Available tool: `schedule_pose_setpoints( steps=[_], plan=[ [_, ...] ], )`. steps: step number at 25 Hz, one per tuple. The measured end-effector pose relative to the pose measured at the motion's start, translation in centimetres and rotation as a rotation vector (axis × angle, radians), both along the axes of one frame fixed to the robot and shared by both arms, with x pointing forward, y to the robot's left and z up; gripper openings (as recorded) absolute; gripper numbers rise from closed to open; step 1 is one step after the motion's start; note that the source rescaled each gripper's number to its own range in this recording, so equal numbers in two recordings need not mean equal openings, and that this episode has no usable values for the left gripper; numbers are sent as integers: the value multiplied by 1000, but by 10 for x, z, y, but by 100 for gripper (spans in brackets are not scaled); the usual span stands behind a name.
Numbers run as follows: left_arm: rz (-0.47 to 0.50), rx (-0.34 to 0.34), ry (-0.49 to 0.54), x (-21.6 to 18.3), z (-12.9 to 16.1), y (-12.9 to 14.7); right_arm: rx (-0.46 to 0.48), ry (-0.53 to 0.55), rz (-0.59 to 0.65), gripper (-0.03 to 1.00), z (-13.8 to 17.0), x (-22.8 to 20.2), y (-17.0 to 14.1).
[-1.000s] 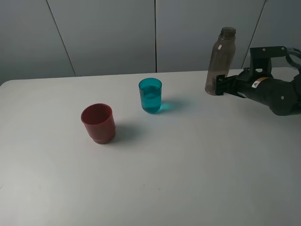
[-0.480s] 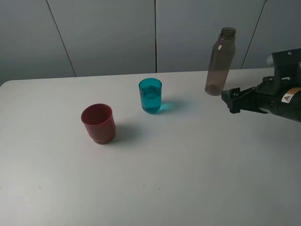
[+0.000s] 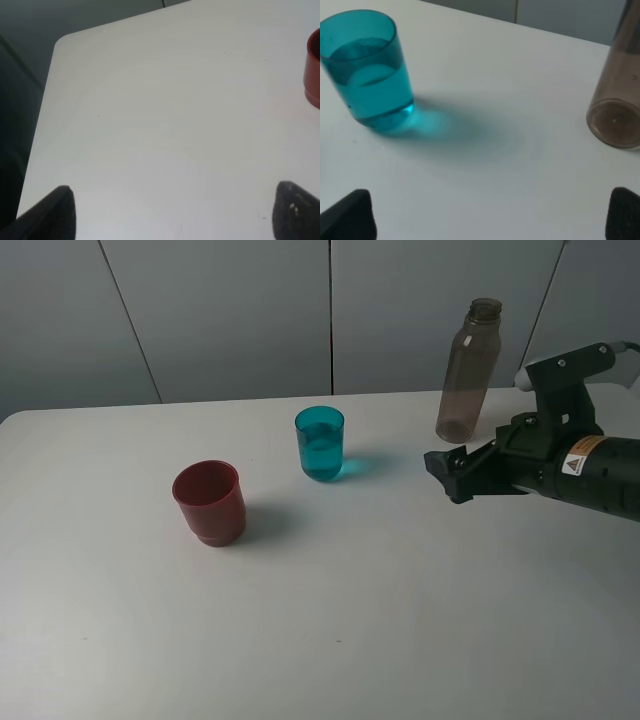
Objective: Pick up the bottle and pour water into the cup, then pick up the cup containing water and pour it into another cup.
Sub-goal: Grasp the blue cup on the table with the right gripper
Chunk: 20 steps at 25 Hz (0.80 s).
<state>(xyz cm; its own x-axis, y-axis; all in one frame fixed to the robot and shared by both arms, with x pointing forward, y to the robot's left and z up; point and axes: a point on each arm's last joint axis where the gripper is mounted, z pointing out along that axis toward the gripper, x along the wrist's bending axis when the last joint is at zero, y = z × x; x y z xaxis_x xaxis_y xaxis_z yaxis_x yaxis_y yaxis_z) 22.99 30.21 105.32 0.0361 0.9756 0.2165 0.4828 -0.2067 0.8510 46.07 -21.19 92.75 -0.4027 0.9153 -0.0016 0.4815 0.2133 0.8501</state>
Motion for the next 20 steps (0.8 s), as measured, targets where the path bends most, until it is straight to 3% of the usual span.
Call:
schedule_pose_setpoints(
  steps=[12,20],
  plan=[
    [0,0,0,0,0,0,-13,-16,66,100,1,-4,9],
    [0,0,0,0,0,0,-35,-19,139,100,-16,13,21]
  ],
)
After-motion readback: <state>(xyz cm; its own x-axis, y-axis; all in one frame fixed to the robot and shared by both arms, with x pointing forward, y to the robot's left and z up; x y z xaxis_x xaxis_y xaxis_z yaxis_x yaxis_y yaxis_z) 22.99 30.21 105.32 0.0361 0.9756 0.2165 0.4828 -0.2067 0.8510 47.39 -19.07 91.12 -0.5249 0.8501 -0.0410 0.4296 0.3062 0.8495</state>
